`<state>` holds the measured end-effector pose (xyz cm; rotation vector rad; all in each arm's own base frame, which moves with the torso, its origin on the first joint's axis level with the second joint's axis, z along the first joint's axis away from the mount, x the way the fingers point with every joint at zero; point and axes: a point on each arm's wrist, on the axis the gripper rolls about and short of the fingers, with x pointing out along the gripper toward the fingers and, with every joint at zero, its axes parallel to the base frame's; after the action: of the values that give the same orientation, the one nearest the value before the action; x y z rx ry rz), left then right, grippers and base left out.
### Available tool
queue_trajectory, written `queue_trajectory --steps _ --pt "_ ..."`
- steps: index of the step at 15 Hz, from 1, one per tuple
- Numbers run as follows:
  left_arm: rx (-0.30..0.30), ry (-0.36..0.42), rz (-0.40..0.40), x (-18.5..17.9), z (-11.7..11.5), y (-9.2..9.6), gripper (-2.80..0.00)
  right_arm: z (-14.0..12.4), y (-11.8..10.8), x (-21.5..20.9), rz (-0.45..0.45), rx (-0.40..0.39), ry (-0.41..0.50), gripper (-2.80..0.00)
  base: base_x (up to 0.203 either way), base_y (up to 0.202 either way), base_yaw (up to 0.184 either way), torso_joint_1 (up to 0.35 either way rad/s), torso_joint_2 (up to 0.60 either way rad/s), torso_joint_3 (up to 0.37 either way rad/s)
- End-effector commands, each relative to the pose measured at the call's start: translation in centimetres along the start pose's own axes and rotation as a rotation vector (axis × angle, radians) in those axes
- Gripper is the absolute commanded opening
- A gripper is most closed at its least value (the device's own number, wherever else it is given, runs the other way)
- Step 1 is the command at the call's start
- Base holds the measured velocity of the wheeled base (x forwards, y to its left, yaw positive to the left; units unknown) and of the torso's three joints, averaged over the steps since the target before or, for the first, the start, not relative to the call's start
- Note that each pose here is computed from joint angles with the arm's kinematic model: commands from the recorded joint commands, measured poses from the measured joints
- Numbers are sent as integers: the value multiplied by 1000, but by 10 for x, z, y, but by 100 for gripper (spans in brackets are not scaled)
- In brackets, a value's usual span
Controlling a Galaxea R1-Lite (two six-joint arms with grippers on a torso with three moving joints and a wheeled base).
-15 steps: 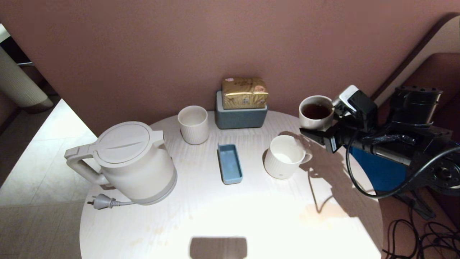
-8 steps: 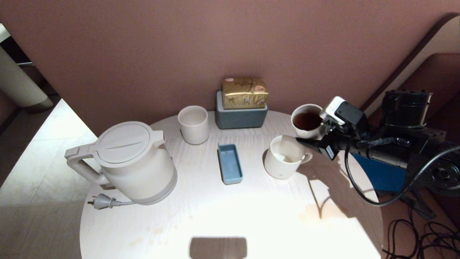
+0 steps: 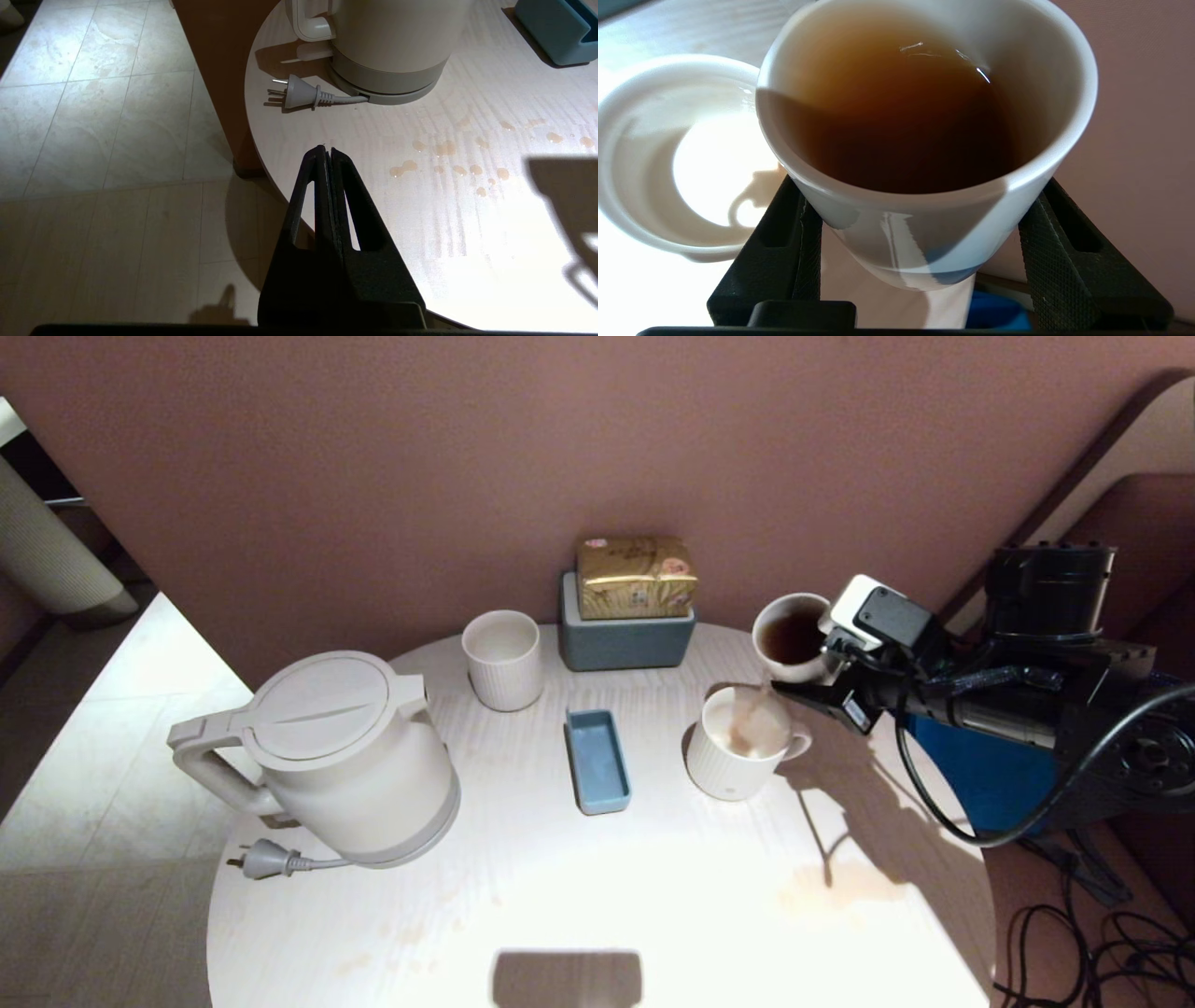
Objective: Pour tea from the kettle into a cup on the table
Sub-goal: Pour water into another cup
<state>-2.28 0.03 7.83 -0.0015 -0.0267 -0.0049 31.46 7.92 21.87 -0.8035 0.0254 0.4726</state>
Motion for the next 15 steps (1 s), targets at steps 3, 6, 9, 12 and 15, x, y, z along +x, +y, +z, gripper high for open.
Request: queue_trajectory --steps 3,6,9,12,15 --pt "0 -1 0 0 0 0 -280 -1 0 3 -13 -72 16 -280 0 0 0 0 0 0" --pt "0 0 0 0 0 0 -280 -2 0 4 -13 -124 23 -280 0 0 0 0 0 0" --pt "0 1 0 0 0 0 -280 -2 1 4 -12 -196 25 -280 0 0 0 0 0 0" --pt "0 -1 0 0 0 0 -280 -2 0 4 -17 -252 27 -280 0 0 0 0 0 0" --pt "0 -1 -1 0 0 0 -280 -1 -1 4 -22 -260 24 -280 0 0 0 0 0 0"
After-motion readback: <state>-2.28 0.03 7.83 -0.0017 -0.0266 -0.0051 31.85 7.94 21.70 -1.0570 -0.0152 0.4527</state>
